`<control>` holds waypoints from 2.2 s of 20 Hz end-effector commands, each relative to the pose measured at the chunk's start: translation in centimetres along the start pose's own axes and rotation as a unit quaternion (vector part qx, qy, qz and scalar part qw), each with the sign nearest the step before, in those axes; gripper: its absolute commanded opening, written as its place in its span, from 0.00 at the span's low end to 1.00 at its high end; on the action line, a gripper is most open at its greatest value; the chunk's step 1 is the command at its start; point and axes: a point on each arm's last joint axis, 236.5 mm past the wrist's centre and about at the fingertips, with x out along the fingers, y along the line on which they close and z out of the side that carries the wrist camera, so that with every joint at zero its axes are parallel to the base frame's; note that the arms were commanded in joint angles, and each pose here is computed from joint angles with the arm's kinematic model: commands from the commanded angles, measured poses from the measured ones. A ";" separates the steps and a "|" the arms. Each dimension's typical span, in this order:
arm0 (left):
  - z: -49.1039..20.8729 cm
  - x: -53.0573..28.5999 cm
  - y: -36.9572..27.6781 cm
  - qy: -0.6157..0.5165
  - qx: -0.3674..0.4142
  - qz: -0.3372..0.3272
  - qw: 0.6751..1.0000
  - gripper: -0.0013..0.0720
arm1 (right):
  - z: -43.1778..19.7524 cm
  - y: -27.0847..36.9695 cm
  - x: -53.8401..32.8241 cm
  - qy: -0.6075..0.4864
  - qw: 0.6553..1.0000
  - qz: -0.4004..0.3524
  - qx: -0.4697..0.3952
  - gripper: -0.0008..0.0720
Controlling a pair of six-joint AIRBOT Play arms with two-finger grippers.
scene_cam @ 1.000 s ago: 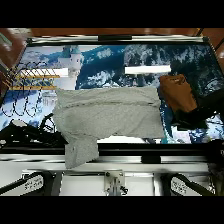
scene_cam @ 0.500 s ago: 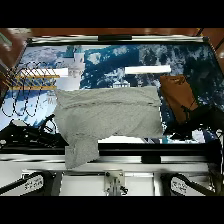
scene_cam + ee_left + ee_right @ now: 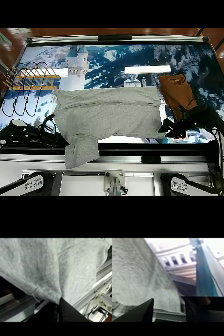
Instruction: Fold the shirts.
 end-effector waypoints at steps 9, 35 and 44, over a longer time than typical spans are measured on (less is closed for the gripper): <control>5.1 -4.1 -2.7 -0.056 0.062 0.001 0.996 0.06 | 1.4 5.9 -2.4 -0.059 0.987 0.013 -0.151 0.11; 29.9 -13.9 -5.4 -0.259 0.073 -0.072 0.960 0.06 | 22.9 13.5 -7.5 -0.283 0.947 0.016 -0.154 0.11; 31.0 -10.8 -4.1 -0.247 0.054 -0.069 0.965 0.40 | 22.7 13.5 -5.7 -0.265 0.952 0.013 -0.153 0.40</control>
